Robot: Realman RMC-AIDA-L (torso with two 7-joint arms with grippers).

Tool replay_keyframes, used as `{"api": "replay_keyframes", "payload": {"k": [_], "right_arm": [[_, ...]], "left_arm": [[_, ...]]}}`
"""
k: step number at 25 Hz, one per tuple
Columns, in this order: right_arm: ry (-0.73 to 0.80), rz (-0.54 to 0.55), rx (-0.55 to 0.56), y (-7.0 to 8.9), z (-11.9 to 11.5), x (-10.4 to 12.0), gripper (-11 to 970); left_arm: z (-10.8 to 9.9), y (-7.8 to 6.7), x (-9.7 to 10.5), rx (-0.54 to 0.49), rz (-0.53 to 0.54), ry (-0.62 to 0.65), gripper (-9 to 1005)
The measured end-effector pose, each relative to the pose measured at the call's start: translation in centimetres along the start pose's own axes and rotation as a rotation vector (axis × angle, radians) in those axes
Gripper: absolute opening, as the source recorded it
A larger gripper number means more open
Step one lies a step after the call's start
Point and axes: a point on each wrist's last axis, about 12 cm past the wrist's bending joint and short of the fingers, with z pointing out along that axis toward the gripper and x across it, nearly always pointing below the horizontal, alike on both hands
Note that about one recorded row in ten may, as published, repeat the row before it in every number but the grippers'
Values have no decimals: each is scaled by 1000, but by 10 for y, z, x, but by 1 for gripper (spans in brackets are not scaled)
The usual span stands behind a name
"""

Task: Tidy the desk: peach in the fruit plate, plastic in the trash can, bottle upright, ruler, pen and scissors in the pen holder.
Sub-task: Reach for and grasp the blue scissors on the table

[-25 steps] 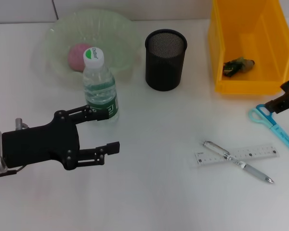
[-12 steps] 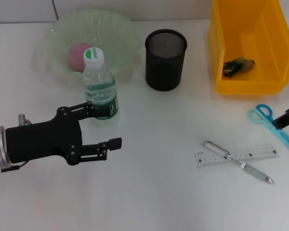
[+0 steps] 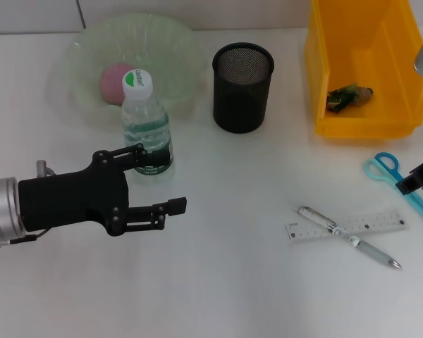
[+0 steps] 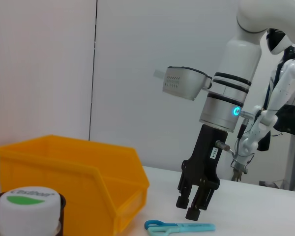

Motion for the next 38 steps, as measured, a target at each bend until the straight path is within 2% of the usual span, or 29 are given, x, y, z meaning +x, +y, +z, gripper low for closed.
{"api": "replay_keyframes", "payload": {"k": [4, 9, 24, 35, 38], "right_arm": [[6, 0, -5, -1, 6, 2, 540], [4, 3, -4, -3, 9, 3, 398], [-11, -13, -22, -4, 23, 3, 397], [-10, -2, -25, -6, 27, 6, 264], [-9, -1, -25, -6, 27, 7, 266]], "left_arm": [[1, 1, 0, -4, 0, 2, 813], [2, 1, 0, -4, 1, 1, 812], [9, 0, 2, 11, -7, 21, 813], [8, -1, 3, 9, -11, 23, 813], [9, -1, 3, 10, -12, 22, 812]]}}
